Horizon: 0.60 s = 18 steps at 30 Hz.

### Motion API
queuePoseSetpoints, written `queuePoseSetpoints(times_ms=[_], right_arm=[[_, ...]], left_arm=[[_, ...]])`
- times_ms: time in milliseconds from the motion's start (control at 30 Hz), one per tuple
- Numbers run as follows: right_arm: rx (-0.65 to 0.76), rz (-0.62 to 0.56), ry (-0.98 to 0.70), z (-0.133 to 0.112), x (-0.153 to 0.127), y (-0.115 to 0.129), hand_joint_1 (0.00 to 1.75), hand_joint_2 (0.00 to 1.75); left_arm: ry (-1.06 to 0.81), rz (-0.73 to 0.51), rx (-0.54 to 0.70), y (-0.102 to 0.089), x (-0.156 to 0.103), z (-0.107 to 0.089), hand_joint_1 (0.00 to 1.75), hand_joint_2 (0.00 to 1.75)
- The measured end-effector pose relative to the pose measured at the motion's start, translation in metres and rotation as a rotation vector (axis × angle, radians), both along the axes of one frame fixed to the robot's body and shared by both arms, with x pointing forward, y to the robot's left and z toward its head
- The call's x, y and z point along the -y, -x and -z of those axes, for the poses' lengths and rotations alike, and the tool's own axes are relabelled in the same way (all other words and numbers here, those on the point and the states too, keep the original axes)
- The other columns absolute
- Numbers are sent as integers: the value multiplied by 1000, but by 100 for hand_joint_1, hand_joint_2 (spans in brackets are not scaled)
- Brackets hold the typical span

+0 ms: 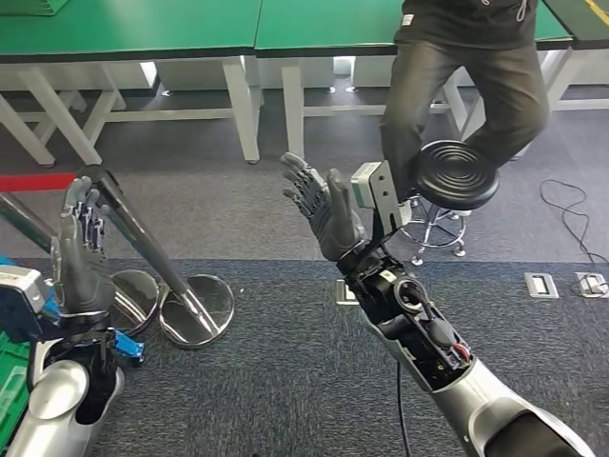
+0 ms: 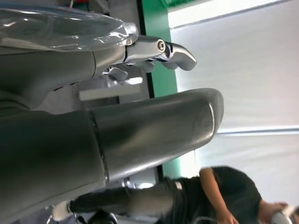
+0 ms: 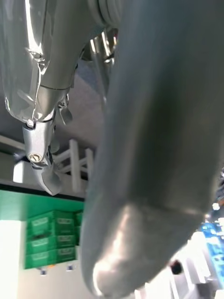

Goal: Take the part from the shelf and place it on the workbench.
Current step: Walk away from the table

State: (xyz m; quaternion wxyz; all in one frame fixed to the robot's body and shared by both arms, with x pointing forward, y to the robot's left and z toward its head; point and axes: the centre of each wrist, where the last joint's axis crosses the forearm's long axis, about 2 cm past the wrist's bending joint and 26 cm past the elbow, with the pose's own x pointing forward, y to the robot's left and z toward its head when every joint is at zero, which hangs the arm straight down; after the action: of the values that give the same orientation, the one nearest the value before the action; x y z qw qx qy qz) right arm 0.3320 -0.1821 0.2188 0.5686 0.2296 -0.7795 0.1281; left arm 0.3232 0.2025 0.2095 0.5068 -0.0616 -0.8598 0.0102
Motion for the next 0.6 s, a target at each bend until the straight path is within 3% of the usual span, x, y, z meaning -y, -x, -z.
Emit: queuePoseSetpoints(times_ms=[600], right_arm=[[-13, -3, -4, 4, -1, 3, 0, 0]], left_arm=[[4, 3, 7, 3, -1, -3, 0, 0]])
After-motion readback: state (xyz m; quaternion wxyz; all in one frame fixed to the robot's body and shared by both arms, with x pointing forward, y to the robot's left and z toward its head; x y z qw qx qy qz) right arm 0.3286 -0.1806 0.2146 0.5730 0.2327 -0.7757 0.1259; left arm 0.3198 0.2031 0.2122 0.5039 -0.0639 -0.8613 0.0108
